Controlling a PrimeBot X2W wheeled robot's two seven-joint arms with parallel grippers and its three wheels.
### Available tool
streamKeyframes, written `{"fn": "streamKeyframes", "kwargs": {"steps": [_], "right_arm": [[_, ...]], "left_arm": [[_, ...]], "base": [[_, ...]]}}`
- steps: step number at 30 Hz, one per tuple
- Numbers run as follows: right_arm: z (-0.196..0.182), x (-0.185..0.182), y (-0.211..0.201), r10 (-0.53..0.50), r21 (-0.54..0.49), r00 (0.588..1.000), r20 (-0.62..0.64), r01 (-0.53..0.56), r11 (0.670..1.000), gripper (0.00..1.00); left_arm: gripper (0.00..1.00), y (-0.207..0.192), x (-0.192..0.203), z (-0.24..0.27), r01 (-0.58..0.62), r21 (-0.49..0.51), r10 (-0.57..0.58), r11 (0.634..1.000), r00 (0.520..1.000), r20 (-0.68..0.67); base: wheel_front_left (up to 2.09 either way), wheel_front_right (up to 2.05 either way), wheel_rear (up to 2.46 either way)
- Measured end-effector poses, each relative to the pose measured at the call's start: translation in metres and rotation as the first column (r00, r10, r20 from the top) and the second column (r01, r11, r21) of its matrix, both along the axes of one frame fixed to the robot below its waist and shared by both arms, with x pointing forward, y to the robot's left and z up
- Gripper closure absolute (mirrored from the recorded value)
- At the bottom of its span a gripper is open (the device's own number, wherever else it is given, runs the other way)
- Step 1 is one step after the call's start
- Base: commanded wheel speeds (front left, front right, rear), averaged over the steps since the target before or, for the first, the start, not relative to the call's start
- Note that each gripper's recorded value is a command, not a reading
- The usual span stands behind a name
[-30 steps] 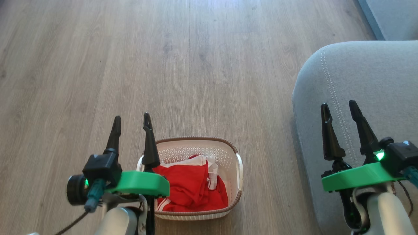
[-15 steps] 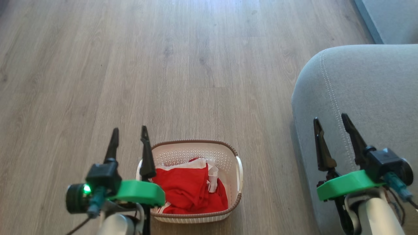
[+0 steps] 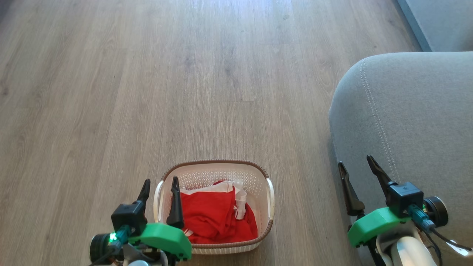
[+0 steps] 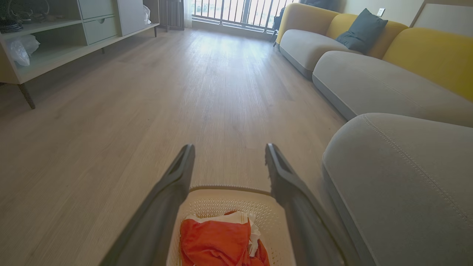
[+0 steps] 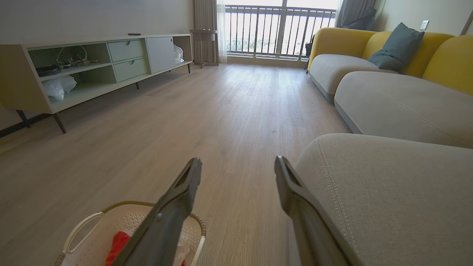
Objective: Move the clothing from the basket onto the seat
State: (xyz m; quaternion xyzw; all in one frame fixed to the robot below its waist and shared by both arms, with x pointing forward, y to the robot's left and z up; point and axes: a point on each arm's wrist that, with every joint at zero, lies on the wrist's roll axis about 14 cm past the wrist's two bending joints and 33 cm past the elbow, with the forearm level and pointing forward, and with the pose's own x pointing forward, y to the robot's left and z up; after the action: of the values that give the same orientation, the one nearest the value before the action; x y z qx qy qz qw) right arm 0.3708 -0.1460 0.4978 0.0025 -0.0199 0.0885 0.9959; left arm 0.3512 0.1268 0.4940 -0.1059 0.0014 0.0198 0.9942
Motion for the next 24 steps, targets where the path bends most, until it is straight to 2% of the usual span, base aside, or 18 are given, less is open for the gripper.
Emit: {"fn": "streamKeyframes", "kwargs": {"steps": [24], "right_arm": [[-0.0047, -0.0004, 0.0001, 0.008, -0.011, 1.000, -0.014, -0.008, 1.000, 0.00]], "left_arm": [[0.00, -0.0022, 0.0001, -0.0045, 0.018, -0.002, -0.018, 1.000, 1.000, -0.012]], "base": [[0.00, 0.00, 0.00]]}}
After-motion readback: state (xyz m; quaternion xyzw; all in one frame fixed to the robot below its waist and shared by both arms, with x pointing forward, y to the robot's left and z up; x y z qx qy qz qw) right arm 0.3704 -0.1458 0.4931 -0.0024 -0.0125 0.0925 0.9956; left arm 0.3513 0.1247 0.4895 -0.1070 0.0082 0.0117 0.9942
